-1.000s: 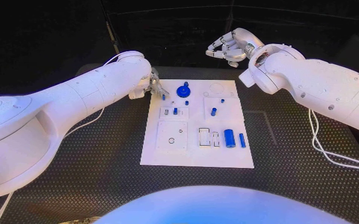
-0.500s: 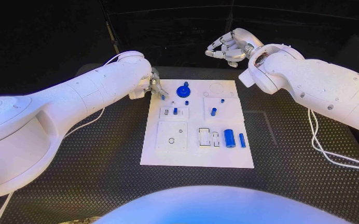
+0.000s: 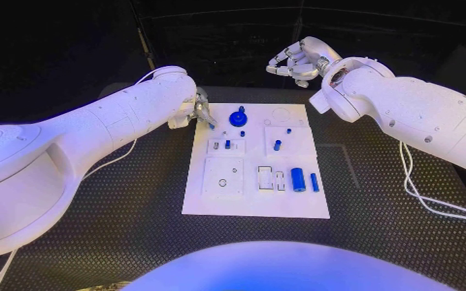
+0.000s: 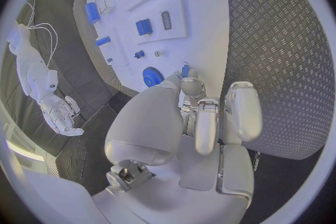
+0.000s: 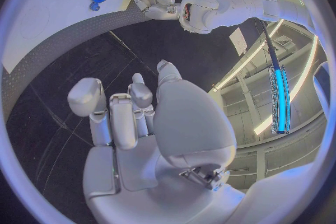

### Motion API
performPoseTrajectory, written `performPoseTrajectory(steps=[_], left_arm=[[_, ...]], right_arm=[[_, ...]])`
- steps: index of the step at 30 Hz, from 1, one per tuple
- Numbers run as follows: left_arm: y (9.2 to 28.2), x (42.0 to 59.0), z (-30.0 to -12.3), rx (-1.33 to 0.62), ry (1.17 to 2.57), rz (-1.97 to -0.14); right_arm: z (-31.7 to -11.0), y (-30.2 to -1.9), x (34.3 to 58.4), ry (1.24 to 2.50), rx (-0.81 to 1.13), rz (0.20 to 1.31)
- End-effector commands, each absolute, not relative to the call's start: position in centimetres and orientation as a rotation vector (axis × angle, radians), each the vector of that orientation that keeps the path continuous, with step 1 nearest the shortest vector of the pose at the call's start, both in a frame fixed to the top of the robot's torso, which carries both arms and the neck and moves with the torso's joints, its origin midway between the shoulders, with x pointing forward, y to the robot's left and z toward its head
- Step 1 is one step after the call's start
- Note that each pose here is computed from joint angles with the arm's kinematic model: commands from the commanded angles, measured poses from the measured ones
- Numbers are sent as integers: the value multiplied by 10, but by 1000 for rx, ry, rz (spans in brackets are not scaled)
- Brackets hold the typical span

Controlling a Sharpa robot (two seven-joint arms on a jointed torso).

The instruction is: Assemble the parts on the task board

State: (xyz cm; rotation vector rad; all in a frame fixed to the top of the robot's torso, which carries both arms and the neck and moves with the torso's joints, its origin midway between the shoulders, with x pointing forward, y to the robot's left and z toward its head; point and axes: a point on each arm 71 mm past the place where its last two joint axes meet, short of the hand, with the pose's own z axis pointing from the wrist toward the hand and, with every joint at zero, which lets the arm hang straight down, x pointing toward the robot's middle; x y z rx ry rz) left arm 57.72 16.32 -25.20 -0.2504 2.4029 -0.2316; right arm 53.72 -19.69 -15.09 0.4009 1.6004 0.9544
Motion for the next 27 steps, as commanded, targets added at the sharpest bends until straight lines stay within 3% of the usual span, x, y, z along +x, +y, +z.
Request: performPoseTrajectory(steps=[1, 13, 27], left_arm=[[163, 577, -251, -259, 2399, -266], [170, 573, -245, -341, 2343, -333], [169, 548, -232, -396, 2271, -452]], right_arm=[[-149, -196, 537, 1598, 390, 963], [-150, -197, 537, 1600, 392, 960], [-151, -201, 538, 1602, 396, 950]])
